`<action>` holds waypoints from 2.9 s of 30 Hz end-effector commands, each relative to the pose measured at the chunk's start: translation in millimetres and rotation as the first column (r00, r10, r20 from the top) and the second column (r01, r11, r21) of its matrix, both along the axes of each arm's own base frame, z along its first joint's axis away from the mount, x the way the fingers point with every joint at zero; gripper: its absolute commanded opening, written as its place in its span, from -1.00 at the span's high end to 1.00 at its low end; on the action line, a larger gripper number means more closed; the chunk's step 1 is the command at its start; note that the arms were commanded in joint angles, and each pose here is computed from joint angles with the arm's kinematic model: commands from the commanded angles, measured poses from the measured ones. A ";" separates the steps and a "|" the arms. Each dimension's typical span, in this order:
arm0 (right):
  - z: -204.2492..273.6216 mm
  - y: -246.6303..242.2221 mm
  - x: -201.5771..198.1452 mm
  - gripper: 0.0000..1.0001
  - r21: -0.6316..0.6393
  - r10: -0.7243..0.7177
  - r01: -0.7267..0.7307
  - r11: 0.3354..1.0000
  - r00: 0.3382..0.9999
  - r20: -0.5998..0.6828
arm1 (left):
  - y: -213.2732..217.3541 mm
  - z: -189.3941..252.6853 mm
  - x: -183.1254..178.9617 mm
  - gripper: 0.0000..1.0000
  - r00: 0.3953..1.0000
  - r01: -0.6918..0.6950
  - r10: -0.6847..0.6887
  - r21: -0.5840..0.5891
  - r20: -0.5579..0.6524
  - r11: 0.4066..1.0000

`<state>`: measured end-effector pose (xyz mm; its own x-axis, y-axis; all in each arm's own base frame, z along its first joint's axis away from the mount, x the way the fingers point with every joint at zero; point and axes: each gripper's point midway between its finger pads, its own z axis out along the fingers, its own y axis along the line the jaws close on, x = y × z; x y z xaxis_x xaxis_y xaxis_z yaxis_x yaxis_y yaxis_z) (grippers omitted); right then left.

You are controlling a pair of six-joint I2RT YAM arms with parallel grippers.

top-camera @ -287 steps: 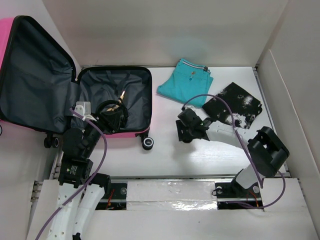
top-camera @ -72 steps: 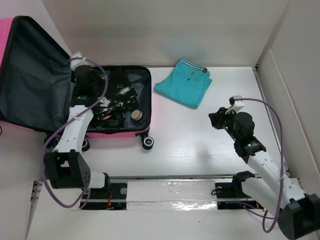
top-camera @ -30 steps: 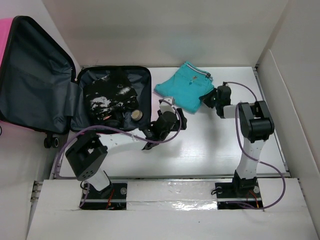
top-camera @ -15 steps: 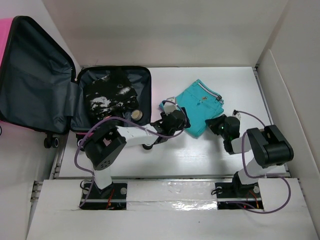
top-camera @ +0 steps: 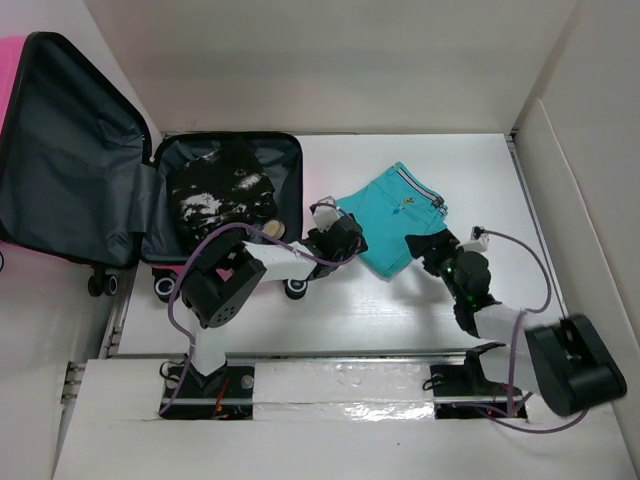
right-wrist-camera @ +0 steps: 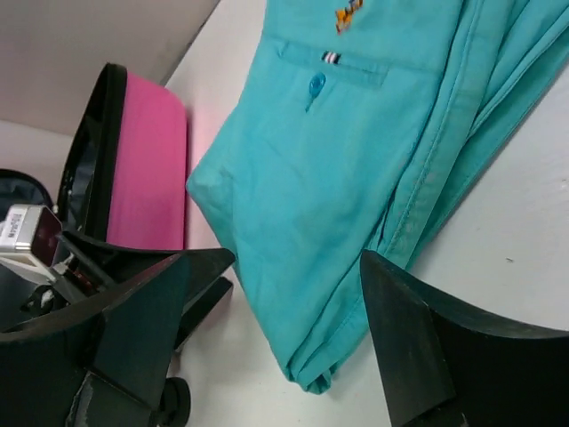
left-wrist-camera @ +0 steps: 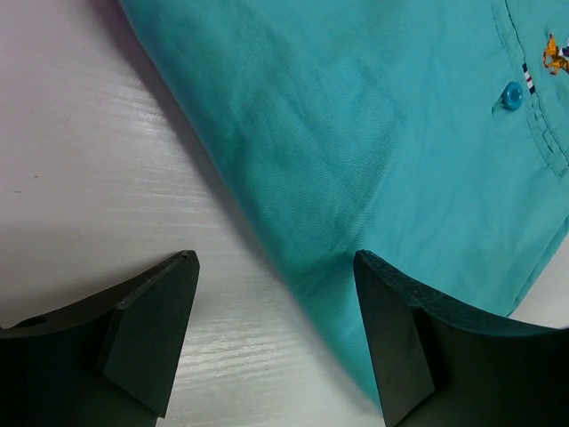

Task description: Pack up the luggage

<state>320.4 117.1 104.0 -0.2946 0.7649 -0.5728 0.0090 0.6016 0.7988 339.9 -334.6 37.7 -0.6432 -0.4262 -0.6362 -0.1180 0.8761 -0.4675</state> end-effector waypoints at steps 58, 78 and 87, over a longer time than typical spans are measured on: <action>163.5 -31.6 -54.6 -0.56 -0.406 0.092 0.082 0.910 0.916 0.391 | 388.3 168.2 105.2 1.00 0.950 -0.288 0.266 0.124 0.167 0.950; 156.3 9.2 -49.3 1.00 -0.492 0.323 -0.123 0.862 0.881 0.346 | 466.6 265.6 -23.5 0.12 0.611 -0.758 0.629 0.127 0.480 0.640; 149.4 33.5 -49.3 1.00 -0.522 0.452 -0.244 0.817 0.833 0.318 | 515.8 252.6 -122.0 1.00 0.338 -0.926 0.832 0.311 0.441 0.212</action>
<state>273.5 138.6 213.6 -0.2456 0.2904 -0.9248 -0.4334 0.8205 0.3727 255.3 162.4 313.1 0.1428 -0.3258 -0.9346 -0.8079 0.5071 -0.3002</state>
